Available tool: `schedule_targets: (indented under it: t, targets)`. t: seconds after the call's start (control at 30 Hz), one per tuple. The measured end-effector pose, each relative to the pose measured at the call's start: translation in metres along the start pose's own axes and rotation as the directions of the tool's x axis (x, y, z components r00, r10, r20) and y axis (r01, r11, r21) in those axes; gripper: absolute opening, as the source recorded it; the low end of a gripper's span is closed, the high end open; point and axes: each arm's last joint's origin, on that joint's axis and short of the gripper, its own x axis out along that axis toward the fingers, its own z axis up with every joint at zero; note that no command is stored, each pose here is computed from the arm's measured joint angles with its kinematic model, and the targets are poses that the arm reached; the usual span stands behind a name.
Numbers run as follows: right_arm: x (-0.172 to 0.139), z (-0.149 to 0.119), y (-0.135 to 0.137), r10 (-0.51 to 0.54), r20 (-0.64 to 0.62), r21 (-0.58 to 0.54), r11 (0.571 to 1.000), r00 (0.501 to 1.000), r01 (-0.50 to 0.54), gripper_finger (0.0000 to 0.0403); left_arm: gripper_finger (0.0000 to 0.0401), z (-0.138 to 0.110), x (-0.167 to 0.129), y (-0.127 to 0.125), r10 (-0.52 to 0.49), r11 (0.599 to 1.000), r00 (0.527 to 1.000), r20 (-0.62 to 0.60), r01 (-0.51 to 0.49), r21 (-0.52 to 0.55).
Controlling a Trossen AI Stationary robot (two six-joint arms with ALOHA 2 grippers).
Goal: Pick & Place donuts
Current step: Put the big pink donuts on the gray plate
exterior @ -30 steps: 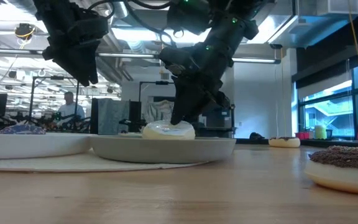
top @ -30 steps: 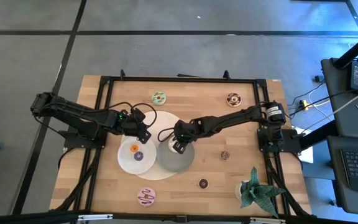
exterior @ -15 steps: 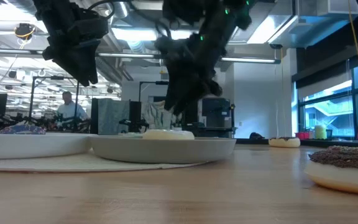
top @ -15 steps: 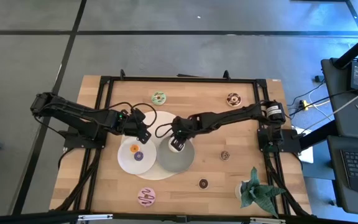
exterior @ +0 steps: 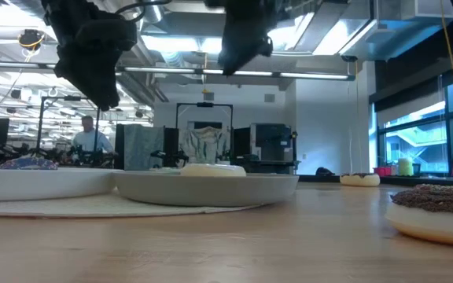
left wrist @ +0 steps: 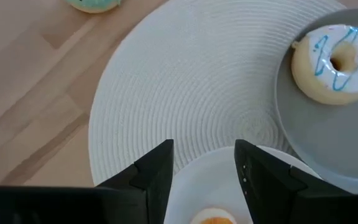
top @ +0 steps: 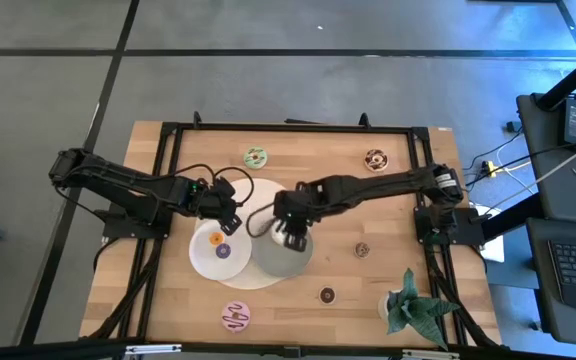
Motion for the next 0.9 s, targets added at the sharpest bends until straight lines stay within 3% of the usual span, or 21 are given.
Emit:
schedule_targets:
  t: [0.1, 0.23, 0.43, 0.63, 0.8, 0.9]
  targets:
    - [-0.010, -0.008, 0.006, -0.031, -0.002, -0.032, 0.999, 1.000, 0.031, 0.0141, 0.0172, -0.001, 0.000, -0.001, -0.017, 0.999, 1.000, -0.020, 0.018, 0.037]
    - [-0.018, -0.035, -0.001, -0.103, -0.104, -0.009, 0.995, 0.989, 0.103, 0.0141, 0.0181, -0.001, 0.000, -0.001, -0.033, 0.997, 0.999, -0.037, 0.036, 0.066]
    - [-0.036, -0.082, -0.015, -0.119, -0.156, 0.142, 0.980, 0.981, 0.142, 0.0141, 0.0192, 0.000, 0.000, -0.001, -0.025, 0.998, 0.999, -0.021, 0.026, 0.065]
    - [-0.043, -0.121, -0.022, -0.117, -0.125, 0.313, 0.938, 0.985, 0.152, 0.0141, 0.0203, -0.001, 0.000, -0.003, -0.057, 0.992, 0.997, -0.048, 0.062, 0.112]
    - [-0.040, -0.137, -0.025, -0.115, -0.119, 0.353, 0.924, 0.986, 0.151, 0.0141, 0.0214, 0.004, 0.002, -0.010, -0.109, 0.966, 0.994, -0.005, 0.107, 0.235]
    - [-0.032, -0.143, -0.027, -0.148, -0.119, 0.316, 0.932, 0.982, 0.179, 0.0141, 0.0218, 0.011, 0.002, -0.016, -0.145, 0.963, 0.985, 0.093, 0.119, 0.243]
